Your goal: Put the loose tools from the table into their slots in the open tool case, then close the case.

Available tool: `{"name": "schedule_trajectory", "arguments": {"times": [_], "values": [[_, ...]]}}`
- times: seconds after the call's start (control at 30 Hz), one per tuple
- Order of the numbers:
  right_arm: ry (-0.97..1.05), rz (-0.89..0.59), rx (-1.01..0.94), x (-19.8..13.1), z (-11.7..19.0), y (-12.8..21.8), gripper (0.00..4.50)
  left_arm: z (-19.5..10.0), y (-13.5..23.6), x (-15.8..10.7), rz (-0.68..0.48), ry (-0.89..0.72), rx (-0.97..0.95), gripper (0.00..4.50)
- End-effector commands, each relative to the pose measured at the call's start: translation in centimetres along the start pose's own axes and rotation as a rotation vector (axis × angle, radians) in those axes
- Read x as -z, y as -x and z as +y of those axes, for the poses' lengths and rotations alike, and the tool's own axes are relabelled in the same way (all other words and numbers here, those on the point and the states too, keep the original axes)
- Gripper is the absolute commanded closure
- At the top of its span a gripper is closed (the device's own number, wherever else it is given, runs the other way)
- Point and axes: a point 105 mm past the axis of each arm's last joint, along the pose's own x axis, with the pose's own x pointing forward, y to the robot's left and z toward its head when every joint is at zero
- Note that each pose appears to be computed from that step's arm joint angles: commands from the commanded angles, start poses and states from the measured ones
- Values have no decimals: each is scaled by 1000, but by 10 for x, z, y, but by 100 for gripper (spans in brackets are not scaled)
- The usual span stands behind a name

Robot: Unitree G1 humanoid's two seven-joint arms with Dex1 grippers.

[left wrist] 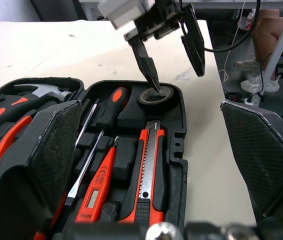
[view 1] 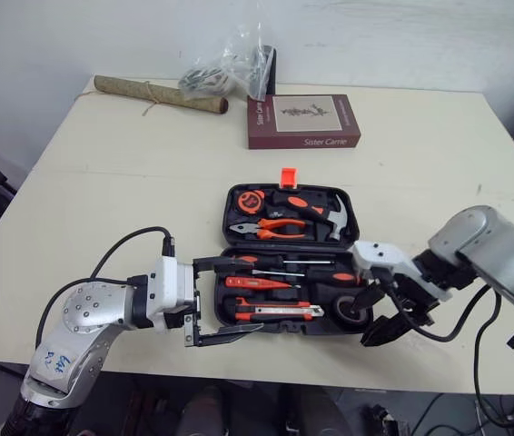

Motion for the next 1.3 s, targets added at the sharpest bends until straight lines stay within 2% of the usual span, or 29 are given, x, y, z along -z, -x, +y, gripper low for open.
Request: {"name": "schedule_trajectory", "arguments": {"times": [0.03, 0.07, 0.1, 0.2, 0.3, 0.43, 0.57, 0.7, 0.83, 0.93, 1.03, 1.13, 1.2, 1.3], "values": [[113, -326, -12, -22, 0, 21, 122, 3, 5, -5, 3, -32, -4, 0], [142, -437, -50, -25, 3, 24, 137, 4, 5, -5, 4, -33, -5, 0], [160, -508, -76, -26, 6, 26, 170, 5, 6, -5, 6, -34, -6, 0], [200, -616, -34, -16, 2, 13, 303, 9, 7, -6, 12, -42, -8, 0], [258, -650, 30, -8, -3, -3, 441, 12, 7, -6, 15, -46, -6, 0], [302, -618, 115, 7, -15, -24, 446, 13, 7, -7, 19, -49, 0, 0], [357, -502, 187, 41, -30, -47, 446, 14, 7, -8, 24, -50, 0, 0], [360, -471, 221, 58, -36, -55, 446, 16, 10, -7, 40, -46, -21, 0], [365, -549, 233, 51, -33, -50, 446, 21, 19, -4, 62, -30, -62, 0], [315, -673, 249, 35, -28, -31, 446, 36, 33, -1, 71, -13, -163, 0], [217, -748, 315, 26, -28, -5, 446, 58, 59, 10, 131, 28, -307, 0], [132, -795, 422, 26, -34, 22, 450, 75, 81, 26, 213, 57, -430, 81], [83, -791, 550, 37, -49, 38, 450, 87, 87, 35, 253, 64, -493, 182], [73, -703, 689, 57, -70, 40, 450, 99, 78, 50, 263, 128, -532, 319]]}}
